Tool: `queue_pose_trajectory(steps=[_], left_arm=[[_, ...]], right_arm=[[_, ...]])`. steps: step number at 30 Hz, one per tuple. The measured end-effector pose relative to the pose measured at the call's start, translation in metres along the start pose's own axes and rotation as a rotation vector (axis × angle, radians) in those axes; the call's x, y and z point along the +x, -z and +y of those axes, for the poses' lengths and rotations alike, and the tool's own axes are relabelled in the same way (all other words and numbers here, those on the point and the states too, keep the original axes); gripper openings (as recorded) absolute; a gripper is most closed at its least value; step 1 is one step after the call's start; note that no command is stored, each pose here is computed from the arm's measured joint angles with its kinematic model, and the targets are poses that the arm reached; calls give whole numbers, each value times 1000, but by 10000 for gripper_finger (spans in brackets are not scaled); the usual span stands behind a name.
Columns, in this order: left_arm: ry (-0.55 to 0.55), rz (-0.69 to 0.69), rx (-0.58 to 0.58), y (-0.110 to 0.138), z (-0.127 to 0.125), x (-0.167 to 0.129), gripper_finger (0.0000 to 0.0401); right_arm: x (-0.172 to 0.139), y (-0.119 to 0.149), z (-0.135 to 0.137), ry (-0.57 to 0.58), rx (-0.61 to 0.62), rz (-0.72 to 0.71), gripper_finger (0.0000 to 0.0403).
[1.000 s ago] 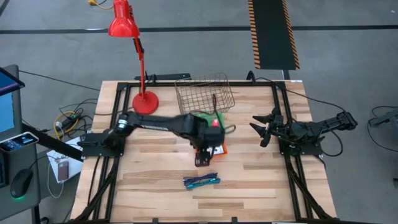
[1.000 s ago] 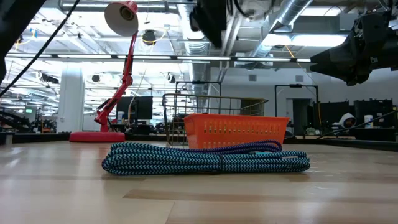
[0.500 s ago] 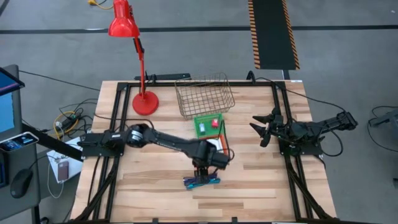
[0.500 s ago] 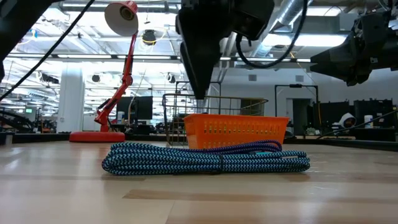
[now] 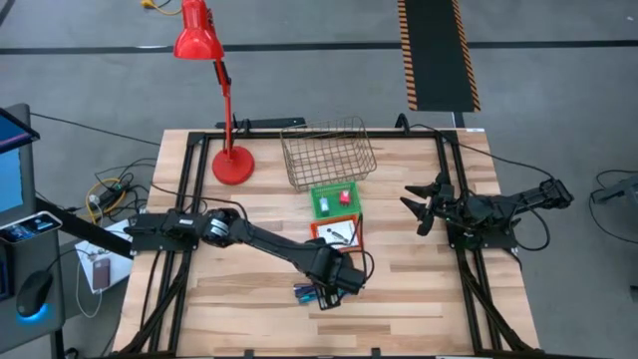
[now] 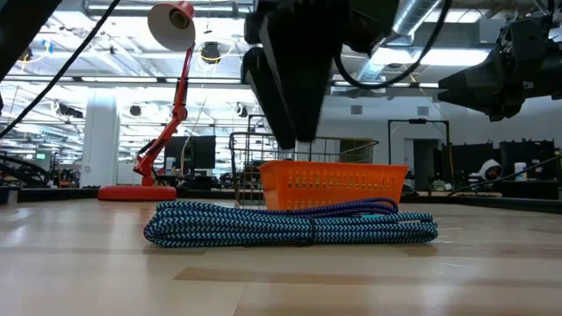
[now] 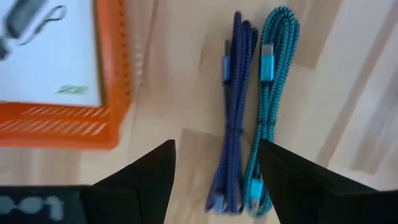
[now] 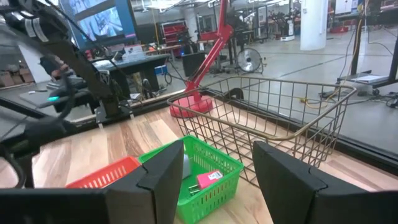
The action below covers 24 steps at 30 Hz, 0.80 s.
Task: Pick and place items into bin
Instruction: Put the blue charger cable into the gold wire basket
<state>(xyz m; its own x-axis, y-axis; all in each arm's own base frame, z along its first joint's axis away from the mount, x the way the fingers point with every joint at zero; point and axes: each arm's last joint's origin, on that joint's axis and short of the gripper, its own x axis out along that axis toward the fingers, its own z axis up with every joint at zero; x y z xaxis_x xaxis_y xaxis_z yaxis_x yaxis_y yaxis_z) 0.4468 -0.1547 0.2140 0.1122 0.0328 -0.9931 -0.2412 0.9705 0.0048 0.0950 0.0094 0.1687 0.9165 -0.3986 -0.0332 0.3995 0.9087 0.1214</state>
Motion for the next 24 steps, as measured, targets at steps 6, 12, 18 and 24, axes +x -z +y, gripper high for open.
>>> queue_pose_trajectory(steps=[6, 12, 18, 24], left_arm=[[-23, -4, -36, 5, -15, 16, 217], [-58, 2, -43, 7, -21, 30, 217], [-96, 27, -35, 6, -22, 48, 217], [-109, 61, -5, 7, -23, 64, 217]], right_arm=[[0, 0, 0, 0, 0, 0, 187], [0, 0, 0, 0, 0, 0, 187], [0, 0, 0, 1, 0, 0, 187], [0, 0, 0, 0, 1, -1, 187]])
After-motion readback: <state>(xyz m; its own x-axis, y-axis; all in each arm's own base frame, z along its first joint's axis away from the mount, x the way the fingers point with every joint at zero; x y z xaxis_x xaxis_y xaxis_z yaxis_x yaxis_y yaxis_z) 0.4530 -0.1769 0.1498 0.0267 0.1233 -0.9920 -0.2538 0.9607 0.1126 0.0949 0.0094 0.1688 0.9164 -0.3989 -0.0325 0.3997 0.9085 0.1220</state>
